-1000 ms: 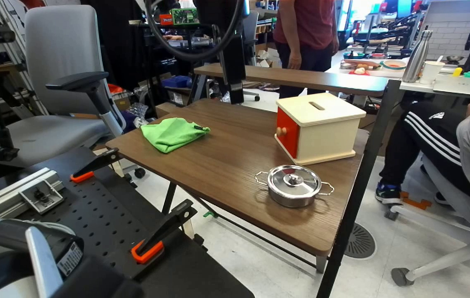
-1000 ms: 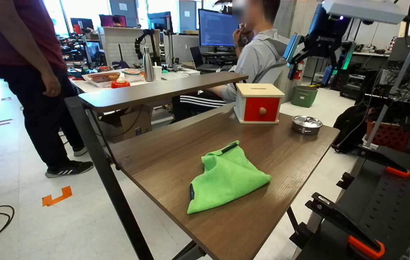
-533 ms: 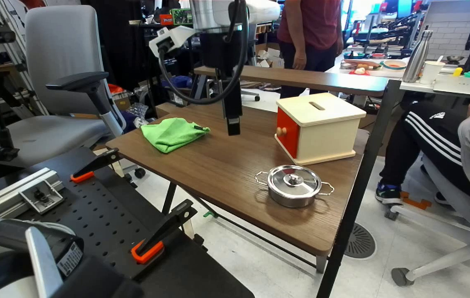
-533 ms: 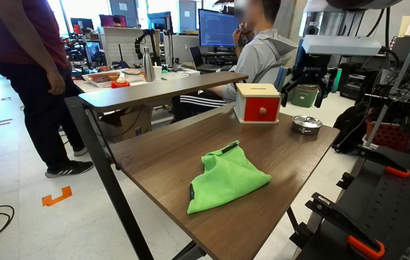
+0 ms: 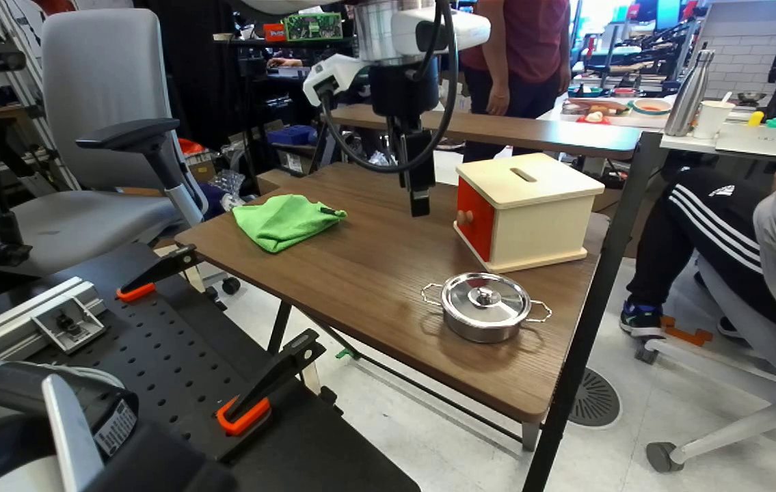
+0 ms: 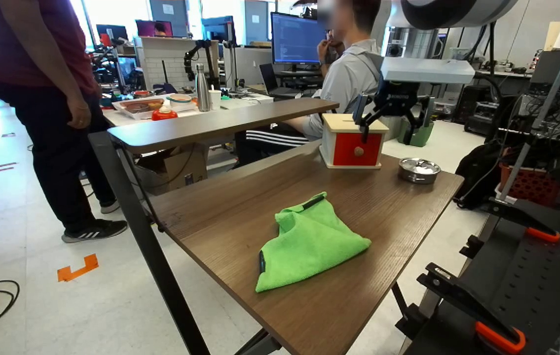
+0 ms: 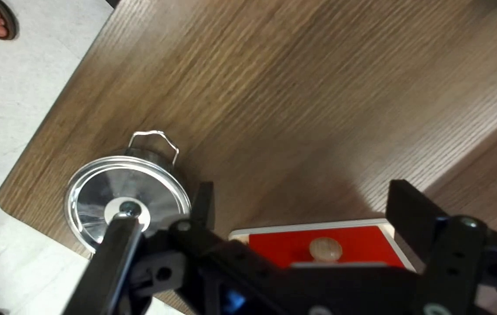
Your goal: Open the drawer
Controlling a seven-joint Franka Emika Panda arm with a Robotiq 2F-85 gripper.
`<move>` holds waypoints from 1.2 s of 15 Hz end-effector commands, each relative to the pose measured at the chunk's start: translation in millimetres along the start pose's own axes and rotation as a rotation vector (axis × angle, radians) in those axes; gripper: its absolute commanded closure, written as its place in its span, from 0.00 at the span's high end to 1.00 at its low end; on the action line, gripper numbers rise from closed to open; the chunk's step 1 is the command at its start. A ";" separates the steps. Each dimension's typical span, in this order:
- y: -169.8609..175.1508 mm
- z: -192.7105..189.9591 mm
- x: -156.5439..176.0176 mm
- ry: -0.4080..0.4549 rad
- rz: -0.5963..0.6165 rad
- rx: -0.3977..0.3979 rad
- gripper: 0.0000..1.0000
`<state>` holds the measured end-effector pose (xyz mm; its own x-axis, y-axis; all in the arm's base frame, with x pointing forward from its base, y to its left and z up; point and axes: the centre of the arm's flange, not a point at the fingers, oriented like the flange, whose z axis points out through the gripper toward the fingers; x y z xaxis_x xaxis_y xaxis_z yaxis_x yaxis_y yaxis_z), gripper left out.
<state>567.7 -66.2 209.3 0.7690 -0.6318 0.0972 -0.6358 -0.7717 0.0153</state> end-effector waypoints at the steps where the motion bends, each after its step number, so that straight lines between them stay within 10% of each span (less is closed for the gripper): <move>1: -17.0 11.1 27.5 0.030 0.034 0.027 1.00; 18: -35.0 50.6 66.8 0.050 0.089 0.030 1.00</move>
<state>633.3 -85.6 171.3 0.7180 -0.6843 0.1276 -0.6884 -0.7252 -0.0154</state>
